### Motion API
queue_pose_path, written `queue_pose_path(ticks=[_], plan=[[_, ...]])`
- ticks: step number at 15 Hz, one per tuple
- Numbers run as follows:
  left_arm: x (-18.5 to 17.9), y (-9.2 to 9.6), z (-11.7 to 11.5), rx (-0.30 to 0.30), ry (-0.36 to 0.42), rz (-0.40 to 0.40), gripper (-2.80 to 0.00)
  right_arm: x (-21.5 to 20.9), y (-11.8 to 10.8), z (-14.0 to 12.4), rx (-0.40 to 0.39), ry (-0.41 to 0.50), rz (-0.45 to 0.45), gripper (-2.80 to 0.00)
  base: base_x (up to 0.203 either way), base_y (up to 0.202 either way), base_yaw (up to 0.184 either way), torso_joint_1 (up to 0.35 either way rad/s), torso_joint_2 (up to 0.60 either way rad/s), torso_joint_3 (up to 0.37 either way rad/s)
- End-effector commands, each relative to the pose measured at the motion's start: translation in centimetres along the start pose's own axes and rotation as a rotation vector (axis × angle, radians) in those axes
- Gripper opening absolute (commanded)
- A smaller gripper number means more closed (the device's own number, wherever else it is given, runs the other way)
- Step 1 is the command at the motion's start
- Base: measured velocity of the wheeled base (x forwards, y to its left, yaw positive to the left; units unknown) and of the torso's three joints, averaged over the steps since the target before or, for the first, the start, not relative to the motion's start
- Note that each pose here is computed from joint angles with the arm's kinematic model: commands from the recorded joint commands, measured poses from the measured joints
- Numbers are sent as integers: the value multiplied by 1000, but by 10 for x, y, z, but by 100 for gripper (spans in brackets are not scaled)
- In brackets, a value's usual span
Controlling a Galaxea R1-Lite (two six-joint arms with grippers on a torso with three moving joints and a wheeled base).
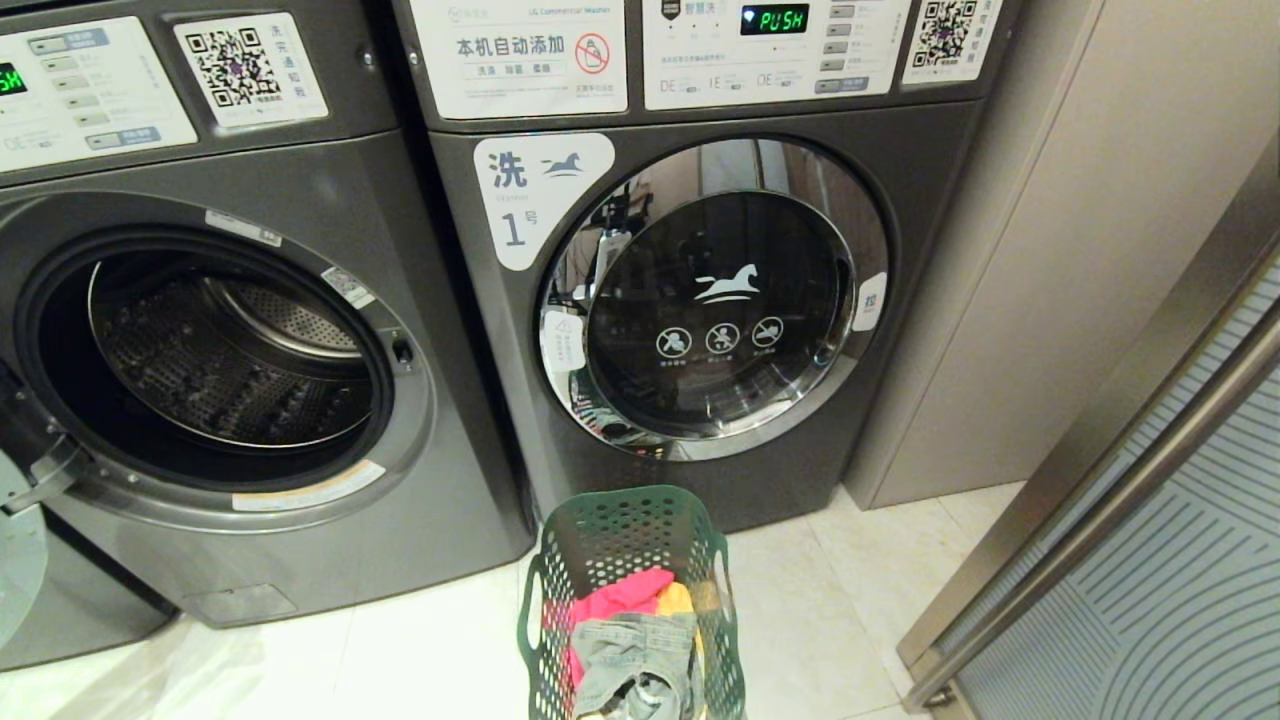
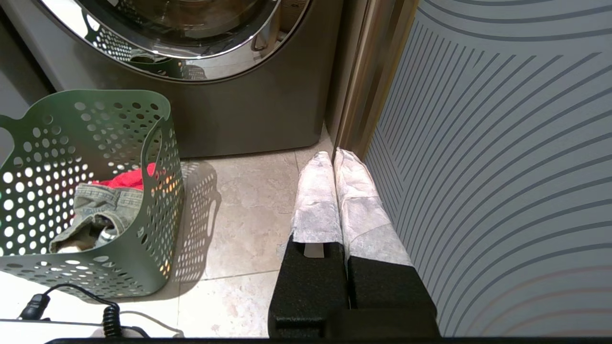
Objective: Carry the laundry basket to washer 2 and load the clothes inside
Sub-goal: Open the lid of the washing machine, then place the clothes into the washing machine
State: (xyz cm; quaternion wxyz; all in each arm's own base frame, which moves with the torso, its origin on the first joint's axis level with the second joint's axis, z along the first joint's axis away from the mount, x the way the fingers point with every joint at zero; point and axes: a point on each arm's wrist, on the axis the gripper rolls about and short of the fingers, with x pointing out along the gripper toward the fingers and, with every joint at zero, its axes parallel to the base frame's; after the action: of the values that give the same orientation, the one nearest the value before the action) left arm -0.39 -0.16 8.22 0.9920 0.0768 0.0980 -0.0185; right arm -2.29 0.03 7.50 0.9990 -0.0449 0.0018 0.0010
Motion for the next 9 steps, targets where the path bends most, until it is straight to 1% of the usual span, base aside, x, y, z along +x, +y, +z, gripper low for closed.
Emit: queue_pose_path(ticks=[1, 2, 3, 4, 5, 6, 9], plan=[[-11, -1, -6, 6, -138, 5, -280, 0, 0, 0, -1, -1, 1, -280, 0, 0, 0, 0, 0, 0], [-15, -2, -8, 3, -198, 14, -280, 0, 0, 0, -1, -1, 0, -280, 0, 0, 0, 0, 0, 0], [-17, -2, -10, -18, -223, 18, -280, 0, 0, 0, -1, -1, 1, -280, 0, 0, 0, 0, 0, 0], [-17, -1, -10, -95, -221, 27, -280, 0, 0, 0, -1, -1, 1, -280, 0, 0, 0, 0, 0, 0], [-17, -1, -10, -157, -216, 42, -280, 0, 0, 0, -1, -1, 0, -280, 0, 0, 0, 0, 0, 0], [-17, -1, -10, -174, -216, 44, -280, 0, 0, 0, -1, -1, 1, -280, 0, 0, 0, 0, 0, 0], [-16, -1, -10, -172, -215, 44, -280, 0, 0, 0, -1, -1, 0, -280, 0, 0, 0, 0, 0, 0]])
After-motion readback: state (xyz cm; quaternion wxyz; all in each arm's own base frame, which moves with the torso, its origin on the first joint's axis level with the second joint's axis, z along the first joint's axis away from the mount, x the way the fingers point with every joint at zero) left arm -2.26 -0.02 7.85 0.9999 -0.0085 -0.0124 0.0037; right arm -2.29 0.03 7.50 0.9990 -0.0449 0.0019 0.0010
